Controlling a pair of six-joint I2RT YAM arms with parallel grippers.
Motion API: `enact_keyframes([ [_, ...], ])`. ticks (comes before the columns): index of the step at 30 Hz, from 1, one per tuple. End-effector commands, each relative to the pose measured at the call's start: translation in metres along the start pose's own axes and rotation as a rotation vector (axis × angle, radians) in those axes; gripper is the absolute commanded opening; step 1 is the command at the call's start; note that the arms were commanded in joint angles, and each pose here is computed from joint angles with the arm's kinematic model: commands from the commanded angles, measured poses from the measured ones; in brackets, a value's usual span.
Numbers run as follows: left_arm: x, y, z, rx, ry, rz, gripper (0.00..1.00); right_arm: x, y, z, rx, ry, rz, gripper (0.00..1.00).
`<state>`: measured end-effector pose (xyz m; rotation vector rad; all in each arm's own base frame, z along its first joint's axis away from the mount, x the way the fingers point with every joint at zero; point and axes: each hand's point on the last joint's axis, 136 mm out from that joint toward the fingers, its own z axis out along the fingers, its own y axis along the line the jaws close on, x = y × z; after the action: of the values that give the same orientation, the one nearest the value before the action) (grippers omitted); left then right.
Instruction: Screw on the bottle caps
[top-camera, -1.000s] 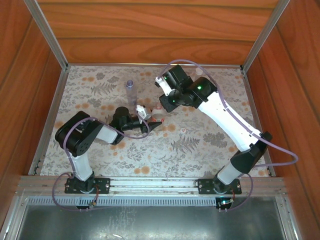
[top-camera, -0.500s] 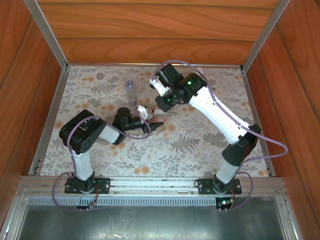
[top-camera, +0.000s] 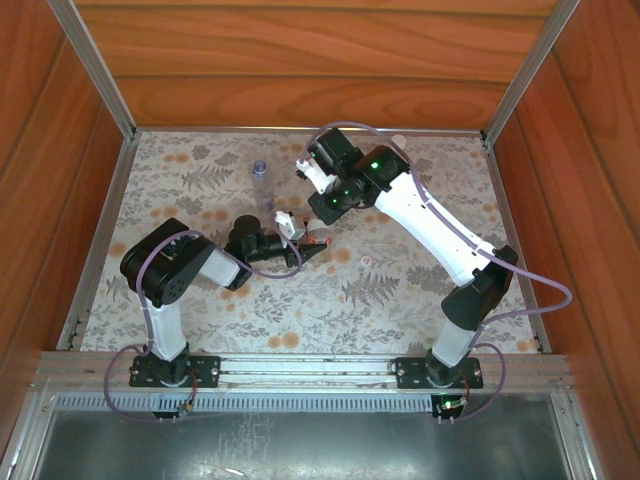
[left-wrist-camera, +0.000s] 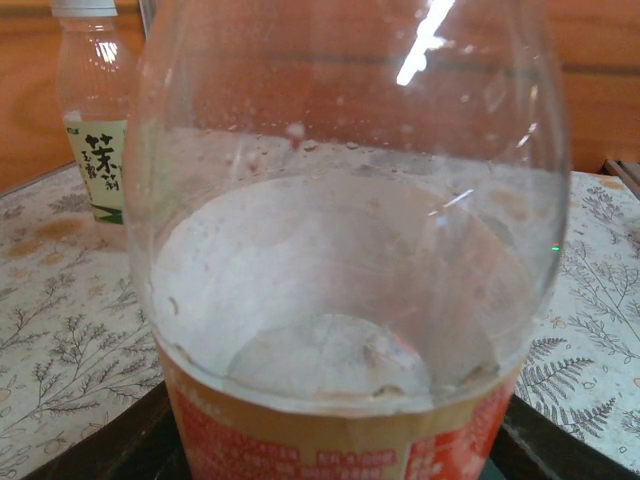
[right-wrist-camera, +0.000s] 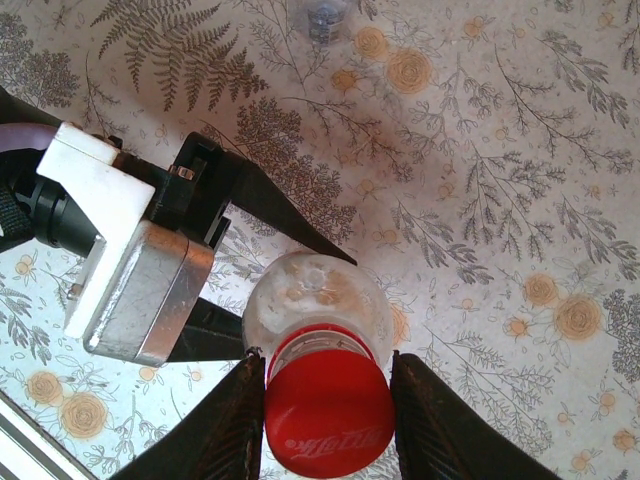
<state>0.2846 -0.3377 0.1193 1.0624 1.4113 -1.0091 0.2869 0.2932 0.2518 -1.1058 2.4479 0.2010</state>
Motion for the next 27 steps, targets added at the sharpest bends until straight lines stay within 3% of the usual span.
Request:
enact_keyframes([
  [1,0.0513,-0.0150,-0.0030,0.038,0.147,-0.140,0.56,-0.0017,-0.0007,-0.0002,-0.007,0.009,-0.008,0.38],
  [27,0.0539,-0.0143,-0.0029,0.034,0.147,-0.138,0.57,0.0013,0.0033,0.0023,-0.029,0.055,-0.014,0.38],
])
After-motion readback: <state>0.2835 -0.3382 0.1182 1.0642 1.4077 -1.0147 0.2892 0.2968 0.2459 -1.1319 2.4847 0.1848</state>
